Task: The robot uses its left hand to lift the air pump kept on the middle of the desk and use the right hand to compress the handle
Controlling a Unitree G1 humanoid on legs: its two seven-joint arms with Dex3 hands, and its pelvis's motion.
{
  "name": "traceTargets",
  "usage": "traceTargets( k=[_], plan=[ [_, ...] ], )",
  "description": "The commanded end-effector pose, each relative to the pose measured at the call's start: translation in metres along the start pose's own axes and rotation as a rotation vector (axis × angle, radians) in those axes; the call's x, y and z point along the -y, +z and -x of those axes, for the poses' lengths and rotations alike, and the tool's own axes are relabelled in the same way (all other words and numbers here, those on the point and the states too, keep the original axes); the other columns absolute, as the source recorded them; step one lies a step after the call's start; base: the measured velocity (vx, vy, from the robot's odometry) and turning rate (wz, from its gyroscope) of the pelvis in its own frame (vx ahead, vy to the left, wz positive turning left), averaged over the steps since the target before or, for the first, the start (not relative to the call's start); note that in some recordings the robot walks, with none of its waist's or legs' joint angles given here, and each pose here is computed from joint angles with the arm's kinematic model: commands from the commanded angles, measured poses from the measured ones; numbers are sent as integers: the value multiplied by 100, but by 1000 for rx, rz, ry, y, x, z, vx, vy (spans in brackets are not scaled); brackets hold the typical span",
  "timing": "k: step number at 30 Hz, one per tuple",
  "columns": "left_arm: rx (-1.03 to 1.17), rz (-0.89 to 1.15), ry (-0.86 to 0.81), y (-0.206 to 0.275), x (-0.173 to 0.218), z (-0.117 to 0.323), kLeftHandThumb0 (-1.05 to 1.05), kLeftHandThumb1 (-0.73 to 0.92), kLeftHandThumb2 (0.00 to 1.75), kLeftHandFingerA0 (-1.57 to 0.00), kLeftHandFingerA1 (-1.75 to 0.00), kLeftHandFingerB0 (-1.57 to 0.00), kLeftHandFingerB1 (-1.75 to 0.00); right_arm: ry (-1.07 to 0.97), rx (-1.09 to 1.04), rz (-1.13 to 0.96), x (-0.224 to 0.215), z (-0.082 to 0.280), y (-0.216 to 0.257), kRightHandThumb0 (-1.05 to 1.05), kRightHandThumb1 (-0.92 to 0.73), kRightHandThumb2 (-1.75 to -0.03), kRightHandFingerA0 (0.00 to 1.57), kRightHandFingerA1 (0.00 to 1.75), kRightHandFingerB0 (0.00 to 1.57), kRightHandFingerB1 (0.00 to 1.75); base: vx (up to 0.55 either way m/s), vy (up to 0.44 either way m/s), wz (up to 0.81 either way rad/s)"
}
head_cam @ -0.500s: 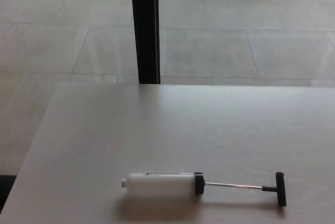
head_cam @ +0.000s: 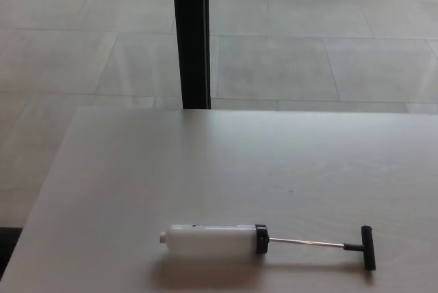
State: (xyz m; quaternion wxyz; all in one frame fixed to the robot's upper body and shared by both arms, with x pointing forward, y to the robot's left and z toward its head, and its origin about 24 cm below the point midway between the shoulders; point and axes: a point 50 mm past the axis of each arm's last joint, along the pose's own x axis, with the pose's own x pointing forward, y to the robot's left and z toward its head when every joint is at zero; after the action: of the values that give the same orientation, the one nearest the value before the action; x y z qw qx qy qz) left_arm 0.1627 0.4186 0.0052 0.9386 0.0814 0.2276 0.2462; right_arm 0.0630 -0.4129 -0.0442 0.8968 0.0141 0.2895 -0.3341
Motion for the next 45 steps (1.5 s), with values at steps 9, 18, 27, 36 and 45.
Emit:
traceTargets(
  k=[9, 18, 27, 36, 45],
  plan=[
    [976, -659, -512, 212, 157, 60, -79, 64, 60, -26, -44, -28, -34, 21, 125, -59, 4, -3, 25, -84, -66, -109, 11, 61, 0, 28, 0, 0, 0],
    [1137, -943, -713, 223, 219, 99, -75, 67, 61, -20, -45, -20, -30, 27, 128, -69, 3, -4, 25, -84, -67, -109, 13, 62, 0, 29, 0, 0, 0],
    [1122, -1049, -844, 200, 264, 109, -80, 71, 62, -18, -50, -21, -34, 10, 177, -78, -1, -10, 36, -85, -70, -99, 8, 55, 5, 34, 0, 0, 0],
    [1121, -1049, -889, 169, 278, 112, -77, 68, 61, -22, -58, -26, -38, 42, 308, -27, -15, -11, 65, -80, -87, -67, 19, 56, 11, 30, 0, 0, 0],
    [1135, -1212, -816, 166, 273, 111, -85, 68, 61, -18, -54, -25, -37, 5, 298, 0, -14, -10, 61, -76, -89, -67, 23, 54, 12, 31, 0, 0, 0]
  ],
)
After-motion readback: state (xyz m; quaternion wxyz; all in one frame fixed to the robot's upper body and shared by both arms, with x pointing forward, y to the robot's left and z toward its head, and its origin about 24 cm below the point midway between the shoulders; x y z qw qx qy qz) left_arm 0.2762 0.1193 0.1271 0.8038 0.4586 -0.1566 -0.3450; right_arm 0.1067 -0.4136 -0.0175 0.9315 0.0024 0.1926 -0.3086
